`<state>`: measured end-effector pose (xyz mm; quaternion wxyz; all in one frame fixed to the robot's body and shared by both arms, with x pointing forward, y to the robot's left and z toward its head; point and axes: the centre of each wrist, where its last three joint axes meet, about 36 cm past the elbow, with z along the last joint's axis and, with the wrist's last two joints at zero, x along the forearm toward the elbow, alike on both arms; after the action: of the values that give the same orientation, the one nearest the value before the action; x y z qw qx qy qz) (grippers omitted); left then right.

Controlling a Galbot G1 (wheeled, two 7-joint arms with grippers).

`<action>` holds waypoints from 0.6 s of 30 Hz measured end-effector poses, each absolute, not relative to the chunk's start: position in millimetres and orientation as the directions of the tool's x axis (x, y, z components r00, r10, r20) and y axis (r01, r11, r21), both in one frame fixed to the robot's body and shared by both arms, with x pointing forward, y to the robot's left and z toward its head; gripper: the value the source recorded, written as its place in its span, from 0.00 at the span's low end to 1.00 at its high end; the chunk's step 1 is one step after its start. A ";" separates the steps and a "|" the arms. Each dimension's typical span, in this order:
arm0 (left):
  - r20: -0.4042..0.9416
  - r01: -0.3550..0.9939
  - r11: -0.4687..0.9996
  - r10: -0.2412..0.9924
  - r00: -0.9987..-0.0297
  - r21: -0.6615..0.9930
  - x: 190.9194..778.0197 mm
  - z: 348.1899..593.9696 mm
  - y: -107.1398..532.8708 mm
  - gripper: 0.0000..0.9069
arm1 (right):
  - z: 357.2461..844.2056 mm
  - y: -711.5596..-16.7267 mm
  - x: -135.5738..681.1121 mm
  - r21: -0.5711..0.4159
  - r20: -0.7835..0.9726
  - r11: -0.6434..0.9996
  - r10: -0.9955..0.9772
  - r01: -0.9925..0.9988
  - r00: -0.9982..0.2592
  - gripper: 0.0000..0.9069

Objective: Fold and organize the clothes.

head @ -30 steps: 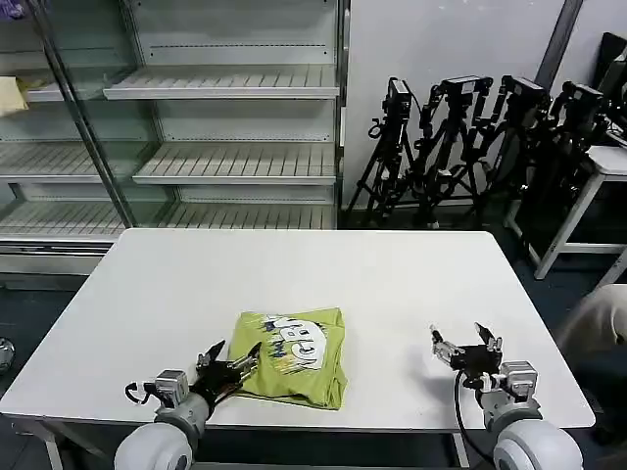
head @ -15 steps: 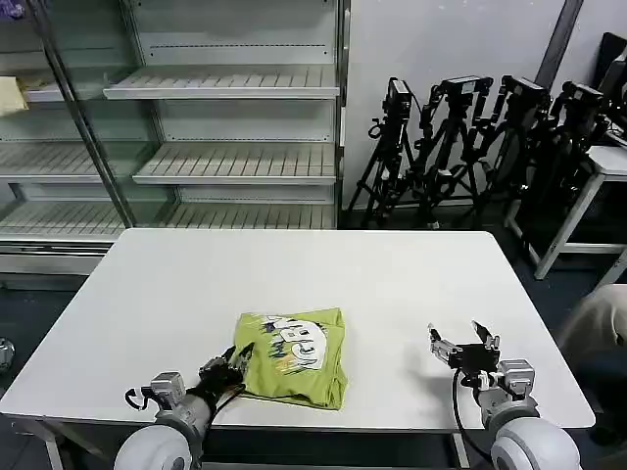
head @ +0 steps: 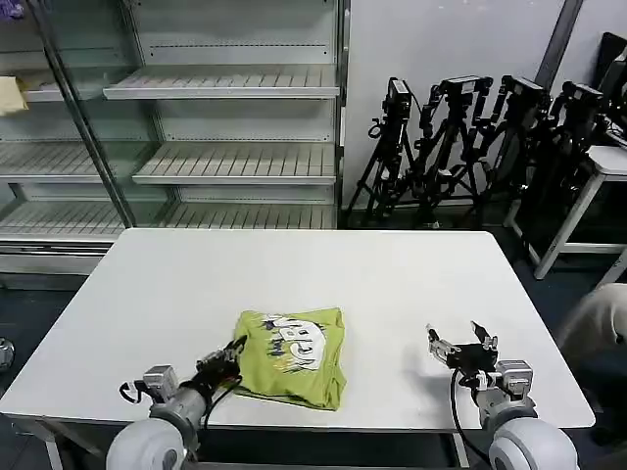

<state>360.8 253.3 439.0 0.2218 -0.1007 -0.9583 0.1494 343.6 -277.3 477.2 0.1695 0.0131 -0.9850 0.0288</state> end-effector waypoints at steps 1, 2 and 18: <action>0.391 0.125 0.938 0.253 -0.885 -0.323 362.0 441.1 258.3 0.01 | 477.4 -277.6 343.7 -0.053 0.334 0.998 -0.016 -0.035 -0.942 1.00; 0.389 0.122 0.942 0.244 -0.888 -0.314 362.6 442.9 264.2 0.01 | 477.6 -277.8 343.7 -0.054 0.334 0.998 -0.015 -0.035 -0.943 1.00; 0.294 -0.104 0.995 -0.098 -0.951 -0.006 359.5 522.1 436.6 0.01 | 474.0 -272.4 350.2 -0.045 0.335 0.998 -0.033 -0.051 -0.942 1.00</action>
<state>359.5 436.6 522.1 0.1485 0.0512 -0.9875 0.0109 350.2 -272.4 474.0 0.1693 0.0212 -0.9850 0.0262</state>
